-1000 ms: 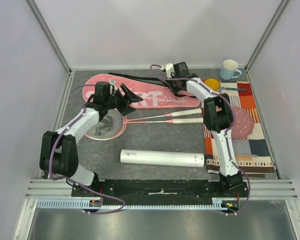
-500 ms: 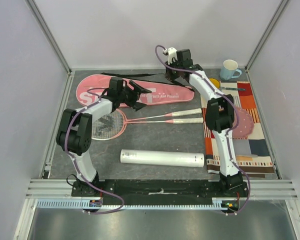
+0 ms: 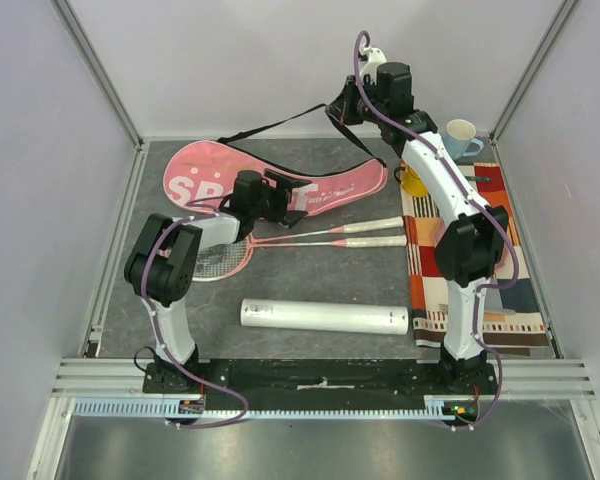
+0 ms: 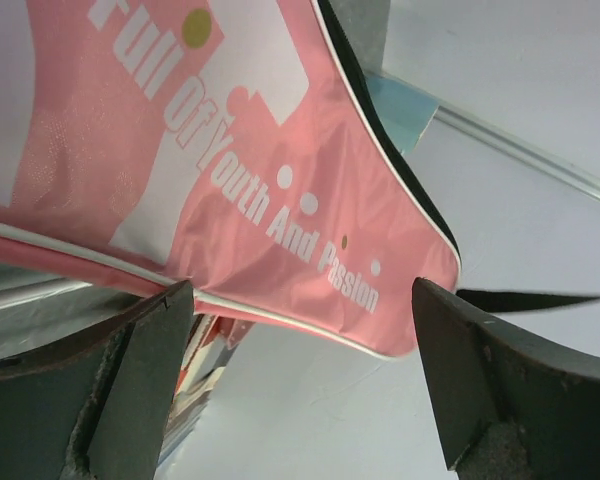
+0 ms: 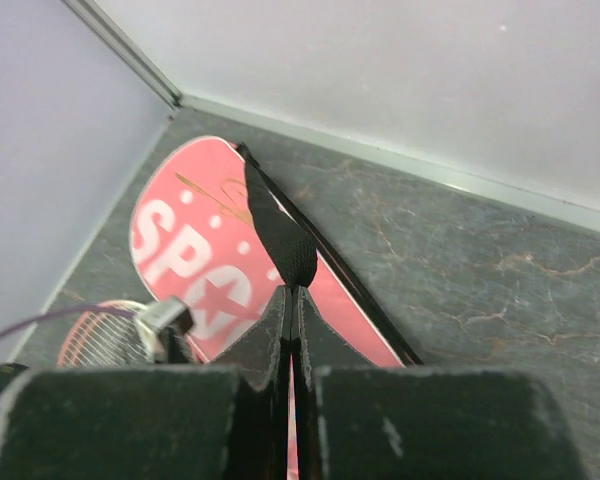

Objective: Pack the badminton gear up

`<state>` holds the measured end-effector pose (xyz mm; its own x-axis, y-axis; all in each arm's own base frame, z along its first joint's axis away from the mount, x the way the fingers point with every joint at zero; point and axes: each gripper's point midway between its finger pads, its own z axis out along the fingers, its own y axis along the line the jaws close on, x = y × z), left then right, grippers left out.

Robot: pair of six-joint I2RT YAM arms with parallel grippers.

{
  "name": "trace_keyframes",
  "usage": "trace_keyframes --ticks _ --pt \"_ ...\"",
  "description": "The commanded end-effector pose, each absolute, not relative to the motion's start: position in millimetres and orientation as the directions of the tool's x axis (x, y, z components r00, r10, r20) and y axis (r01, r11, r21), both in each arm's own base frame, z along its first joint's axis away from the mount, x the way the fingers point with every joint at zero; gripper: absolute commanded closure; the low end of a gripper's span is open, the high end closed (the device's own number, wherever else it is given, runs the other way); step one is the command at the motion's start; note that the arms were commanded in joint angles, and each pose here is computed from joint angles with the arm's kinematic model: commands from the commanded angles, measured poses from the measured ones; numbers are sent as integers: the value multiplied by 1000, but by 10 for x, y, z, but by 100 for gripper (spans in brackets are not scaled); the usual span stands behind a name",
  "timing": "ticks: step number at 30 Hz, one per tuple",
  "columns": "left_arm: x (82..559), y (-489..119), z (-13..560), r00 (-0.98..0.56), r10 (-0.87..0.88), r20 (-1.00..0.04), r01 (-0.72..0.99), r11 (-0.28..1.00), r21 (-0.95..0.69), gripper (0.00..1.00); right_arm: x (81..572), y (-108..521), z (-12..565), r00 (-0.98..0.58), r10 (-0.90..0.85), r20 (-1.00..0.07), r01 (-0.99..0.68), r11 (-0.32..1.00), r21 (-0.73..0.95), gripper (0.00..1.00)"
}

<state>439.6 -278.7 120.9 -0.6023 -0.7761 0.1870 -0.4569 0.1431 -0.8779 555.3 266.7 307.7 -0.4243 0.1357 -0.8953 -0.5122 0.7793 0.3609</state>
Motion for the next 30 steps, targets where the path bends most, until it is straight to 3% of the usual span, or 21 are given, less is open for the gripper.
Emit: trace_keyframes --ticks 1,5,11,21,26,30 --pt "4505 -2975 1269 -544 -784 298 -466 -13 -884 6 5429 2705 3702 -349 289 -891 -518 733 441 100" --pt "4310 -3123 1296 -556 -752 353 -493 -43 -869 8 5408 2771 3776 -332 293 -896 -534 725 435 100" --pt "4074 -2971 1243 -531 -789 308 -501 0 -865 6 5374 2818 3811 -312 277 -909 -544 732 410 100" --pt "4436 -3134 1097 -498 -795 346 -493 -69 -867 19 5097 2893 3925 -303 288 -908 -528 743 412 100" --pt "4547 -3154 1219 -489 -798 353 -441 -123 -889 35 5015 2862 3937 -298 292 -909 -510 756 410 100" --pt "4628 -3133 1351 -483 -806 343 -375 -164 -912 59 4925 2792 3929 -307 320 -896 -468 769 435 100"
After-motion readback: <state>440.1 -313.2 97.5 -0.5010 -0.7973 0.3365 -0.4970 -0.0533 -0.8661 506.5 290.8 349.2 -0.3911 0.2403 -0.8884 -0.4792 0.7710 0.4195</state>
